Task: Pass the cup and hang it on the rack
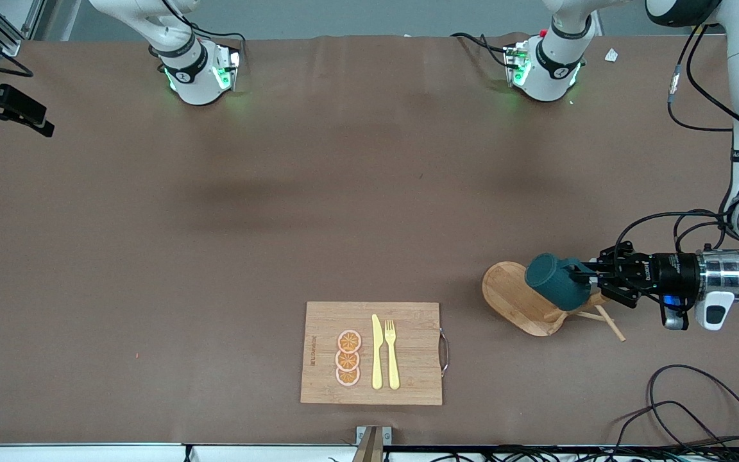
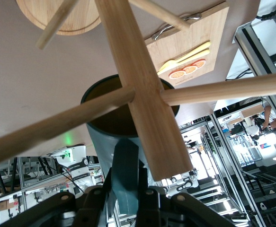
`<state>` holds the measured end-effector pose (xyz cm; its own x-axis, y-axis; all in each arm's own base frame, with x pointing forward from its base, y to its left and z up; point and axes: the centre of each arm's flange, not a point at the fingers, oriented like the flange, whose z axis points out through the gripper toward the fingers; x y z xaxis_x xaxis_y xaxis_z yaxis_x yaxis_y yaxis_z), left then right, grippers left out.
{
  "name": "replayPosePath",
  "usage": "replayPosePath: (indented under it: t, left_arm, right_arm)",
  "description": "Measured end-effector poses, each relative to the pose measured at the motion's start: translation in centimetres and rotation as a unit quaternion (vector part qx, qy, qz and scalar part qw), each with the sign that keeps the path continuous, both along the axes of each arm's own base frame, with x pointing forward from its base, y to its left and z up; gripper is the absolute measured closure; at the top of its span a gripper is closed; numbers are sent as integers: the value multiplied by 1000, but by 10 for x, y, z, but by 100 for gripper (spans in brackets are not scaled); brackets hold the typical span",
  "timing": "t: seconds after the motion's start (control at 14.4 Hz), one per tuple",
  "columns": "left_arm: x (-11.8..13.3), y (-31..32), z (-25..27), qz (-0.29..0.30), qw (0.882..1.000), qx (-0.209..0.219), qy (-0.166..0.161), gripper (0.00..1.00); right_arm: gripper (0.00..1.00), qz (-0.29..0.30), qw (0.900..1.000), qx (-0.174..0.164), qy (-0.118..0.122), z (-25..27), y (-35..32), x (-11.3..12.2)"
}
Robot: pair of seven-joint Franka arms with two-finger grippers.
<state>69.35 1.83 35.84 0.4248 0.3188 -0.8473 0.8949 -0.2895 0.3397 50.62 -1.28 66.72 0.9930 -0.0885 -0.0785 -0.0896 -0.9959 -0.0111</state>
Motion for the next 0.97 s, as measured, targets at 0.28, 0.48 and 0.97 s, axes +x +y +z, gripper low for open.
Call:
replayPosePath:
  t: [0.28, 0.48, 0.97]
  left_arm:
    - [0, 5, 1, -4, 1000, -2, -8, 54]
    - [1, -3, 13, -12, 1000, 10, -9, 43]
    - [-19, -39, 123, -66, 985, 150, -59, 24]
  right_arm:
    - [0, 0, 1000, 0, 1, 1, 0, 0]
    - [0, -1, 1000, 0, 7, 1, 0, -2]
    - [0, 0, 1000, 0, 8, 1, 1, -2]
